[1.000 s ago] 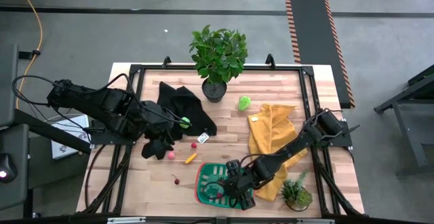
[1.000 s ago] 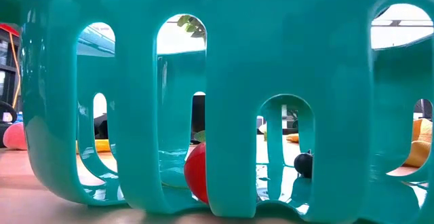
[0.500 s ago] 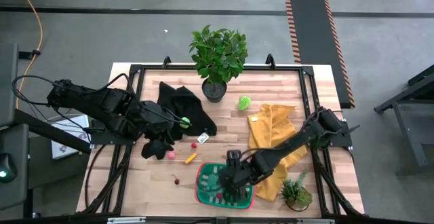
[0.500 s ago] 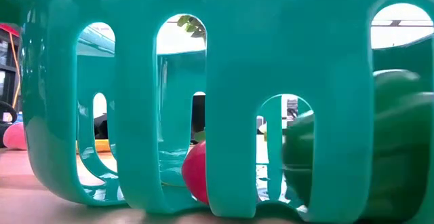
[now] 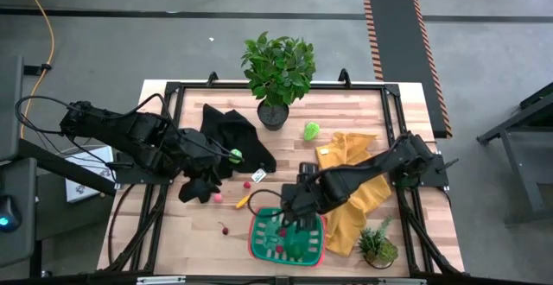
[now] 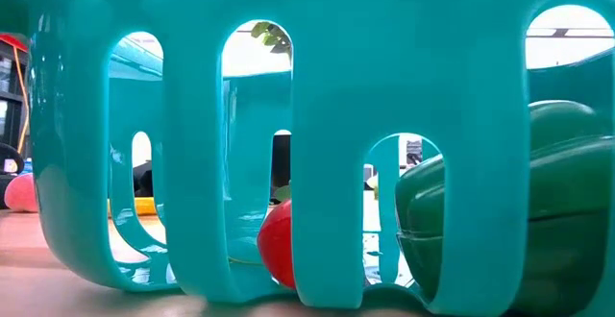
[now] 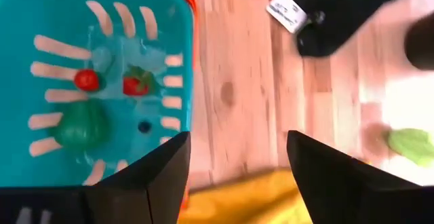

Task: Pick and placing Produce into tupperware
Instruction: Put the red raspberry into the blue bin

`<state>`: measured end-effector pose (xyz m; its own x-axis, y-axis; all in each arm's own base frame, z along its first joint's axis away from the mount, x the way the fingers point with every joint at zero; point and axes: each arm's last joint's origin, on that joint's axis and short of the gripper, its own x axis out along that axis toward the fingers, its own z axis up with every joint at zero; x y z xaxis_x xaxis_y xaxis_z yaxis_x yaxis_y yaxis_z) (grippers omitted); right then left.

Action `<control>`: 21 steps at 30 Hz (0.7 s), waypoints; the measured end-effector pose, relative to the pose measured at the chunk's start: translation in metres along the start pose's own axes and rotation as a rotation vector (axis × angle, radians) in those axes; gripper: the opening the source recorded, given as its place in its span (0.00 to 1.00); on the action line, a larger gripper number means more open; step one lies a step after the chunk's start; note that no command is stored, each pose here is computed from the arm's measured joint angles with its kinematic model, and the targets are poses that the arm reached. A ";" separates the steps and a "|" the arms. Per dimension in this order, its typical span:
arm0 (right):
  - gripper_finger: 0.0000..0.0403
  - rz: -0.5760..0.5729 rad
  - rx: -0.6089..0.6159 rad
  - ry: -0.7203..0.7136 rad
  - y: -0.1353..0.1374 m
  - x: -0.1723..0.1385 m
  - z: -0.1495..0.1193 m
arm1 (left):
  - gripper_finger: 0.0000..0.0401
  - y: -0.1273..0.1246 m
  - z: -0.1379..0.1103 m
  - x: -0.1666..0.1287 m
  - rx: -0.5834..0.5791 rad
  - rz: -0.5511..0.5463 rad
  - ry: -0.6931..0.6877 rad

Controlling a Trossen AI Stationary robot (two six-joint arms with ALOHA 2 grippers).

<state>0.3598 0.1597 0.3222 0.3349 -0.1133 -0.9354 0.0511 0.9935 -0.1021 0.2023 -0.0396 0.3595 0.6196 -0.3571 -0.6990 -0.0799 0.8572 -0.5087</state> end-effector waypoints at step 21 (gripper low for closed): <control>0.48 -0.227 0.357 -0.403 -0.070 -0.149 -0.094 | 0.28 0.000 0.000 0.000 0.009 0.007 -0.004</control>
<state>0.2176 0.1085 0.4372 0.6065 -0.3885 -0.6937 0.4536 0.8857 -0.0994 0.2024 -0.0394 0.3595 0.6225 -0.3491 -0.7005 -0.0771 0.8633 -0.4988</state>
